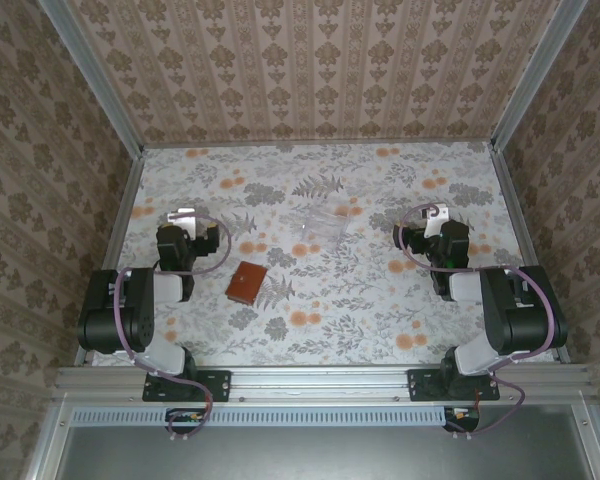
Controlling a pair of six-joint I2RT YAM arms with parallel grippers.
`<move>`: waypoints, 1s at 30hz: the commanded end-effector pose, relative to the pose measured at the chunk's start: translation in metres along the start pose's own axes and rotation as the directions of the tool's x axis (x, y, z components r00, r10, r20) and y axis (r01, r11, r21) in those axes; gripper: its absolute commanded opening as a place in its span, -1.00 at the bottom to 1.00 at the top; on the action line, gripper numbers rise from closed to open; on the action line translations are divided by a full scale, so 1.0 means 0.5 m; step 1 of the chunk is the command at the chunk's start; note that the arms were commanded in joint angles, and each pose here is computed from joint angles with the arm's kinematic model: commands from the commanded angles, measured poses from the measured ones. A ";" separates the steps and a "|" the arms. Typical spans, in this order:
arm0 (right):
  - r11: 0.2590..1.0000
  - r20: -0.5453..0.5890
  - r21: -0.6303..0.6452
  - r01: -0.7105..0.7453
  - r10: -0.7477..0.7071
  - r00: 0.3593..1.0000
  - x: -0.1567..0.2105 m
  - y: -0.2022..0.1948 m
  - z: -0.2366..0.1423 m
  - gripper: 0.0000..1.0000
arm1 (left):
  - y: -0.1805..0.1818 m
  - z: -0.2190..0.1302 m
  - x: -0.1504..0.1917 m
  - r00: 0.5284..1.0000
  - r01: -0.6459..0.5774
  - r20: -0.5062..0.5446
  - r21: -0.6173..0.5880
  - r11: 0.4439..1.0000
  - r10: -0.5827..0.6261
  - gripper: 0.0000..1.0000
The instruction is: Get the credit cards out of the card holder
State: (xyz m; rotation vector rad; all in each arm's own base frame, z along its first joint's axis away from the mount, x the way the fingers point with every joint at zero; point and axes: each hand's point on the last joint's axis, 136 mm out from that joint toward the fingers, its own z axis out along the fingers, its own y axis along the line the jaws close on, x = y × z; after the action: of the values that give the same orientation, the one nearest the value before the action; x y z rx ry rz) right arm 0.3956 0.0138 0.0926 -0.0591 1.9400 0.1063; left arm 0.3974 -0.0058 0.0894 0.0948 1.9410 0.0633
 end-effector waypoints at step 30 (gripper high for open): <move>0.990 -0.183 0.083 -0.115 0.129 0.975 -0.074 0.004 -0.055 0.98 | -0.019 -0.089 -0.109 0.998 -0.067 -0.020 -0.117 0.991 0.065 1.00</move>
State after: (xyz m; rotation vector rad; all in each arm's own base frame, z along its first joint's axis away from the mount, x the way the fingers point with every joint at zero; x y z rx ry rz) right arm 0.4007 0.0116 0.1501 0.0285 2.0018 0.1033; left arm 0.3835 -0.0223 0.1495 0.0976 1.8943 0.1643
